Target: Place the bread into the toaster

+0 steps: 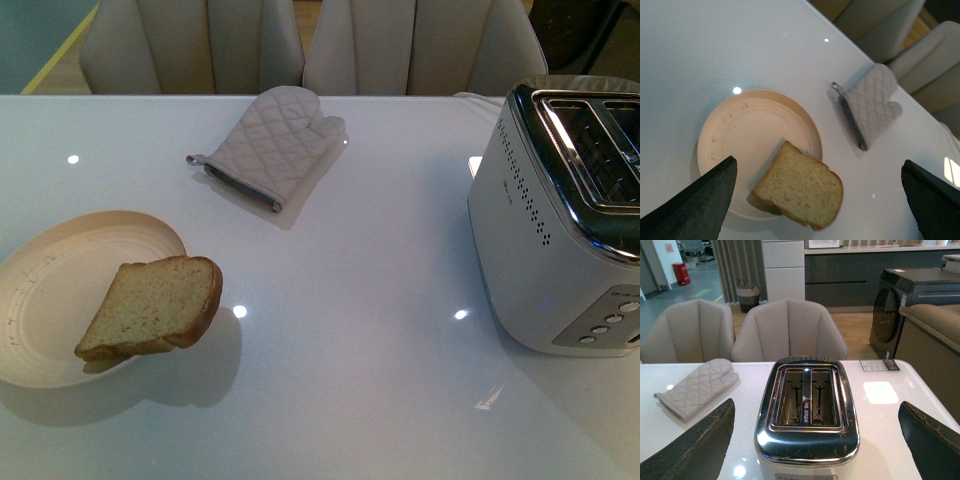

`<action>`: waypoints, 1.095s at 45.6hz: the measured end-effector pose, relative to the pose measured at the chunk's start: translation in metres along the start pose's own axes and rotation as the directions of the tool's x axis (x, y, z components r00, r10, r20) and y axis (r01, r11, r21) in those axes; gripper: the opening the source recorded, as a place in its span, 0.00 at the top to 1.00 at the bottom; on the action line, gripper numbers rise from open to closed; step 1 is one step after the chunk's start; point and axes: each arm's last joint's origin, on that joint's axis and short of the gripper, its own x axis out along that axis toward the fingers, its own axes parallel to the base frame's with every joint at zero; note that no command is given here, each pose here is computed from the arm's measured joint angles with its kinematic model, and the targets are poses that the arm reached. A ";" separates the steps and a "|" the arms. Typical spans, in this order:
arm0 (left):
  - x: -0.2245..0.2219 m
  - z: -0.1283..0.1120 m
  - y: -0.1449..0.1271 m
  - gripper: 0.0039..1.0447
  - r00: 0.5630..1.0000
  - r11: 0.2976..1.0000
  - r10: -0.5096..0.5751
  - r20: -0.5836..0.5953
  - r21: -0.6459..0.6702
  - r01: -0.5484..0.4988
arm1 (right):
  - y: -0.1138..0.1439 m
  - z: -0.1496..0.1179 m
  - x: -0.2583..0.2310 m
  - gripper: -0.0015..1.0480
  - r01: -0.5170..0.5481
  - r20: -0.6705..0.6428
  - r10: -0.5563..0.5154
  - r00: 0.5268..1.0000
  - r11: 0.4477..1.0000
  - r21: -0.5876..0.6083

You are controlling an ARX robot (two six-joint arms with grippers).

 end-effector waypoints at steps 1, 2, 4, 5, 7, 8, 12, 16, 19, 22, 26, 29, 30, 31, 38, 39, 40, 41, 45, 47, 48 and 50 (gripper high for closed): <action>0.008 0.001 0.002 0.06 1.000 1.000 0.010 -0.004 -0.008 -0.010 | 0.000 0.000 0.000 0.09 0.000 0.000 0.000 1.000 1.000 0.000; 0.017 0.000 0.005 0.06 1.000 1.000 0.019 -0.013 -0.016 -0.019 | 0.000 0.000 0.000 0.09 0.000 0.000 0.000 1.000 1.000 0.000; 0.027 0.000 0.010 0.06 0.999 0.999 0.026 -0.025 -0.029 -0.027 | 0.000 0.000 0.000 0.09 0.000 0.000 0.000 1.000 1.000 0.000; 0.037 -0.002 0.015 0.06 0.999 0.998 0.040 -0.036 -0.036 -0.041 | 0.000 0.000 0.000 0.09 0.000 0.000 0.000 1.000 1.000 0.000; 0.053 -0.005 0.022 0.06 0.996 0.997 0.067 -0.052 -0.047 -0.069 | 0.000 0.000 0.000 0.09 0.000 0.000 0.000 1.000 1.000 0.000; 0.057 -0.006 0.024 0.06 0.996 0.996 0.070 -0.058 -0.049 -0.073 | 0.000 0.000 0.000 0.09 0.000 0.000 0.000 1.000 1.000 0.000; 0.081 -0.013 0.040 0.06 0.989 0.991 0.108 -0.097 -0.068 -0.115 | 0.000 0.000 0.000 0.09 0.000 0.000 0.000 1.000 1.000 0.000; 0.101 -0.021 0.056 0.06 0.980 0.984 0.143 -0.140 -0.086 -0.156 | 0.000 0.000 0.000 0.09 0.000 0.000 0.000 1.000 1.000 0.000; 0.113 -0.027 0.066 0.06 0.972 0.979 0.159 -0.172 -0.098 -0.177 | 0.000 0.000 0.000 0.09 0.000 0.000 0.000 1.000 1.000 0.000; 0.125 -0.036 0.079 0.06 0.962 0.974 0.173 -0.212 -0.108 -0.199 | 0.000 0.000 0.000 0.09 0.000 0.000 0.000 1.000 1.000 0.000; 0.139 -0.045 0.092 0.06 0.949 0.967 0.196 -0.246 -0.110 -0.229 | 0.000 0.000 0.000 0.09 0.000 0.000 0.000 1.000 1.000 0.000; 0.148 -0.052 0.097 0.06 0.941 0.965 0.207 -0.266 -0.103 -0.241 | 0.000 0.000 0.000 0.09 0.000 0.000 0.000 1.000 1.000 0.000; 0.151 -0.054 0.100 0.06 0.938 0.964 0.210 -0.275 -0.102 -0.245 | 0.000 0.000 0.000 0.09 0.000 0.000 0.000 1.000 1.000 0.000; 0.153 -0.056 0.101 0.06 0.936 0.963 0.212 -0.280 -0.102 -0.248 | 0.000 0.000 0.000 0.09 0.000 0.000 0.000 1.000 1.000 0.000; 0.161 -0.066 0.108 0.06 0.922 0.957 0.234 -0.307 -0.095 -0.275 | 0.000 0.000 0.000 0.09 0.000 0.000 0.000 1.000 1.000 0.000; 0.162 -0.068 0.109 0.07 0.920 0.955 0.239 -0.310 -0.093 -0.280 | 0.000 0.000 0.000 0.09 0.000 0.000 0.000 1.000 1.000 0.000; 0.163 -0.069 0.110 0.09 0.917 0.954 0.246 -0.314 -0.089 -0.286 | 0.000 0.000 0.000 0.09 0.000 0.000 0.000 1.000 1.000 0.000; 0.164 -0.070 0.111 0.11 0.916 0.953 0.249 -0.315 -0.088 -0.290 | 0.000 0.000 0.000 0.09 0.000 0.000 0.000 1.000 1.000 0.000; 0.167 -0.078 0.113 0.28 0.902 0.946 0.278 -0.330 -0.067 -0.316 | 0.000 0.000 0.000 0.09 0.000 0.000 0.000 1.000 1.000 0.000; 0.168 -0.081 0.112 0.37 0.898 0.946 0.282 -0.337 -0.058 -0.319 | 0.000 0.000 0.000 0.09 0.000 0.000 0.000 1.000 1.000 0.000; 0.169 -0.082 0.112 0.40 0.897 0.946 0.285 -0.339 -0.054 -0.320 | 0.000 0.000 0.000 0.09 0.000 0.000 0.000 1.000 1.000 0.000; 0.170 -0.086 0.109 0.48 0.893 0.947 0.285 -0.349 -0.043 -0.319 | 0.000 0.000 0.000 0.09 0.000 0.000 0.000 1.000 1.000 0.000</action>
